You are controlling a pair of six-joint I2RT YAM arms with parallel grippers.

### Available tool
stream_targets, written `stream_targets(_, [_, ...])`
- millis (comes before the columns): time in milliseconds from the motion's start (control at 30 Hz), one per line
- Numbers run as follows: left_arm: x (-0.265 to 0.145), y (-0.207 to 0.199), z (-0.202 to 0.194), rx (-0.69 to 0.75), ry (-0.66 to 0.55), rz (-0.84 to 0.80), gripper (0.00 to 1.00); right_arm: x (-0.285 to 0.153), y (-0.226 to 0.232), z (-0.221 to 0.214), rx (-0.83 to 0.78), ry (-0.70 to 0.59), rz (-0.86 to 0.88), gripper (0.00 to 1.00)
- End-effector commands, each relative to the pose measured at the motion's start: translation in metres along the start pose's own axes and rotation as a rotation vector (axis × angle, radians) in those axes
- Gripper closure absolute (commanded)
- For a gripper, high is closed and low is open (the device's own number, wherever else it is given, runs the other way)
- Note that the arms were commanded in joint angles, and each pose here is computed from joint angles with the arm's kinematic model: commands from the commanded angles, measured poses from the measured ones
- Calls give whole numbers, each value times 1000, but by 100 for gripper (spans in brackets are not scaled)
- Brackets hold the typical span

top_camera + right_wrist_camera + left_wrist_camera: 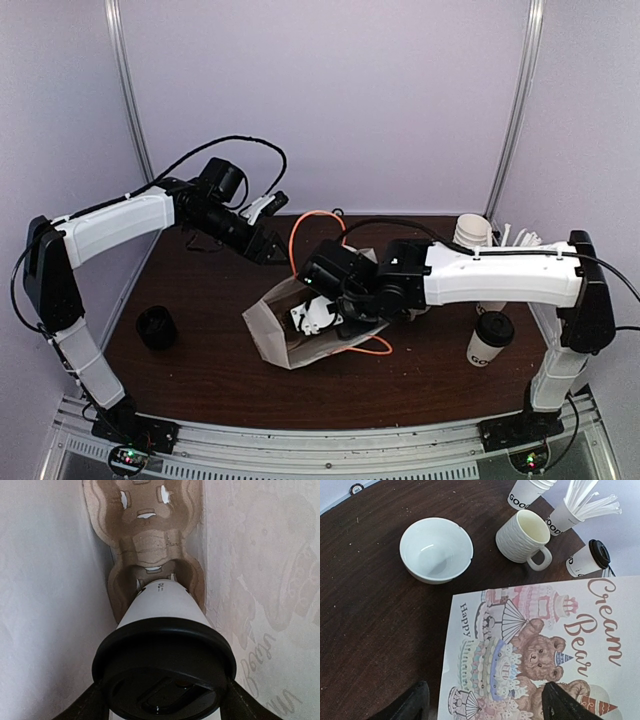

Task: Pack the takeout coffee

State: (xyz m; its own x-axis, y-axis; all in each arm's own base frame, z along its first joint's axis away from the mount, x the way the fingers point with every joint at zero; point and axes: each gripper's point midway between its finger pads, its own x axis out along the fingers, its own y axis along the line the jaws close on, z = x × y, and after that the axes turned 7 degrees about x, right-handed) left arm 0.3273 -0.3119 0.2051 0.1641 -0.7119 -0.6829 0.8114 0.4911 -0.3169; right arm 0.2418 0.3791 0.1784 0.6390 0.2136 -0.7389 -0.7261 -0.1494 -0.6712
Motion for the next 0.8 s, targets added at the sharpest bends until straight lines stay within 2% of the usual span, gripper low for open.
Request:
stream_targets(0, [-6,-7,9,47,-33,-11,20,13,-1,1,42,-1,8,37])
stream_targets(333, [-6,-5,6,56,-14,-3,20,12,2,2,63,-5,48,37])
stream_targets(567, [-5,-5,3,56,-8,-5,20,-6,-11,9,76,-23,30,37])
stream_targets(767, [-3,-6,3,58,-5,-15,20,-7,-1,8,51,-19,52,38])
